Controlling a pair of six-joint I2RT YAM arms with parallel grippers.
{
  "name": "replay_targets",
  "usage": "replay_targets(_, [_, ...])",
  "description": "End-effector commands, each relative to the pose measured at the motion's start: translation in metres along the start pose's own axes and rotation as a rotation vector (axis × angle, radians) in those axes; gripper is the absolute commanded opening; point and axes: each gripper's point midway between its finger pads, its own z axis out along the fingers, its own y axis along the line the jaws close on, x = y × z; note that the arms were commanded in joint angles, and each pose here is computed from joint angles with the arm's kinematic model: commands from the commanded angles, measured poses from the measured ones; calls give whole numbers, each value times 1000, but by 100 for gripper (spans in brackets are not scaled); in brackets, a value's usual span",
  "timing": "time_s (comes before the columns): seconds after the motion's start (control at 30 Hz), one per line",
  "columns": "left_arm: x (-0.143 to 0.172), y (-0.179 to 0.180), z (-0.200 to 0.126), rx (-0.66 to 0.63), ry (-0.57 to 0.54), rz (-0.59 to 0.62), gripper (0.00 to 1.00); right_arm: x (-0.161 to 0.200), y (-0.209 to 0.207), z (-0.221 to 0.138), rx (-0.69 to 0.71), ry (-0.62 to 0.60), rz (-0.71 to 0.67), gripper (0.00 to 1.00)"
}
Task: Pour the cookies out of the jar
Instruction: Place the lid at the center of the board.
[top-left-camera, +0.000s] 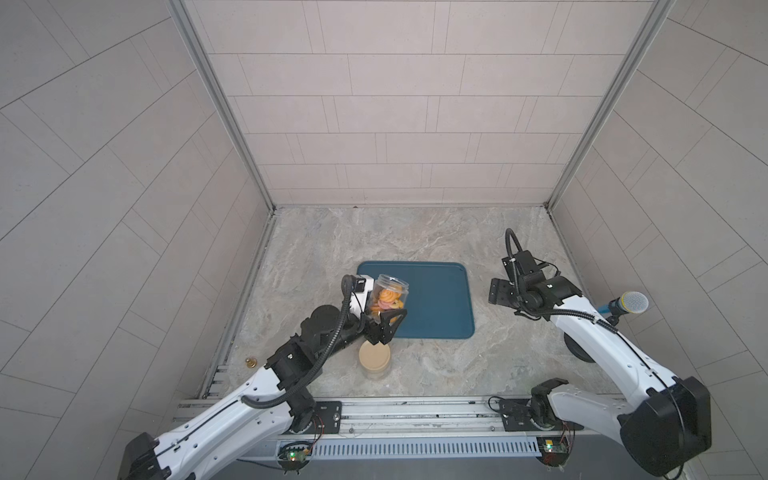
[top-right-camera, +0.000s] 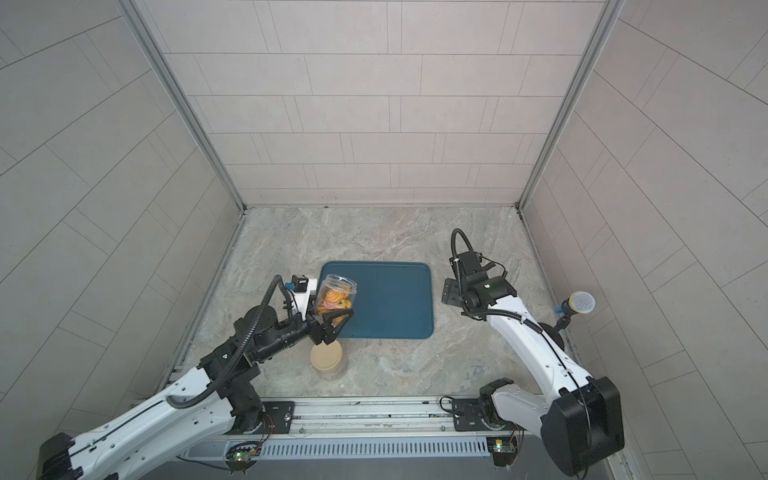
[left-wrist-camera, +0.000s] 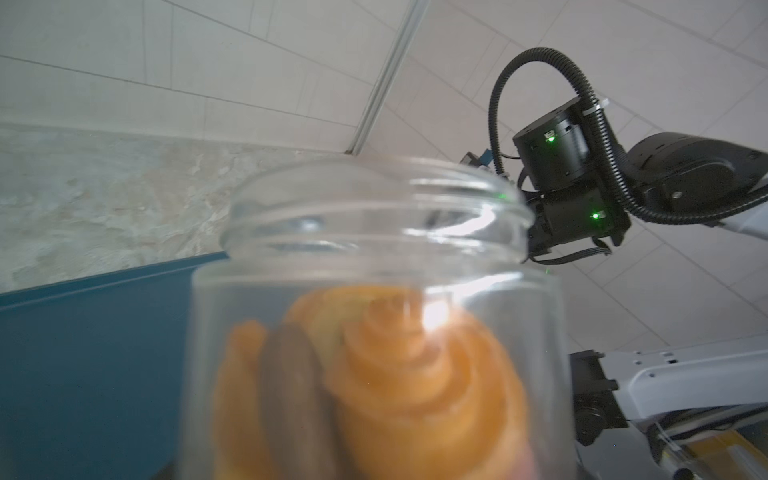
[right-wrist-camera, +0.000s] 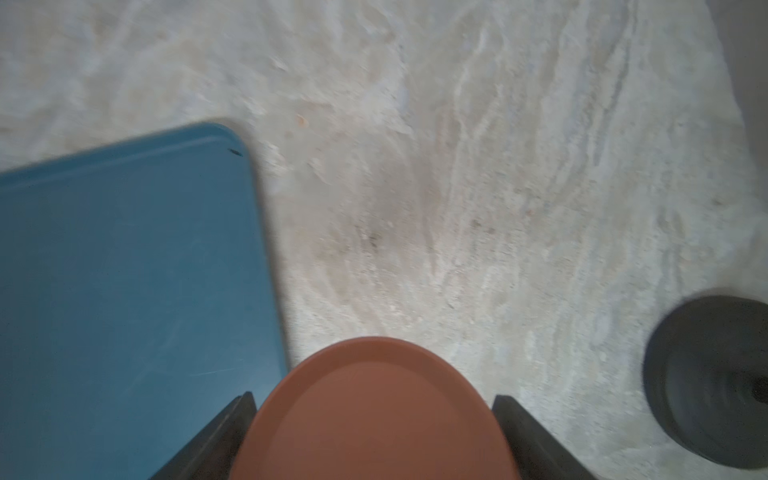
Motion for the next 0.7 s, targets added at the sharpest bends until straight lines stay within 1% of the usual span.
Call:
replay_targets(0.0, [-44,-11,-10,-3,-132,39,0,7,-29,14,147,22,-36,0])
replay_targets(0.17, [-44,-10,-9,-6,-129,36,0,19,-29,43,142,62,-37,0])
replay_targets(0.33, [-43,-10,-7,0,-130,29,0,21,-29,67,156,80,-51,0])
replay_targets(0.43, [-43,-10,-8,0,-130,29,0,18,-24,73,148,90,-56,0])
replay_targets(0.47, [-43,-10,-8,-1,-127,32,0,17,-24,74,149,88,-54,4])
replay_targets(0.57, [-41,-9,-8,-11,-117,37,0,19,-23,75,148,107,-57,33])
replay_targets(0.6, [-41,-8,-8,-12,-116,36,0,21,-24,74,150,108,-54,41])
replay_targets(0.67, [-40,-8,-7,-12,-119,35,0,20,-25,72,148,96,-49,54])
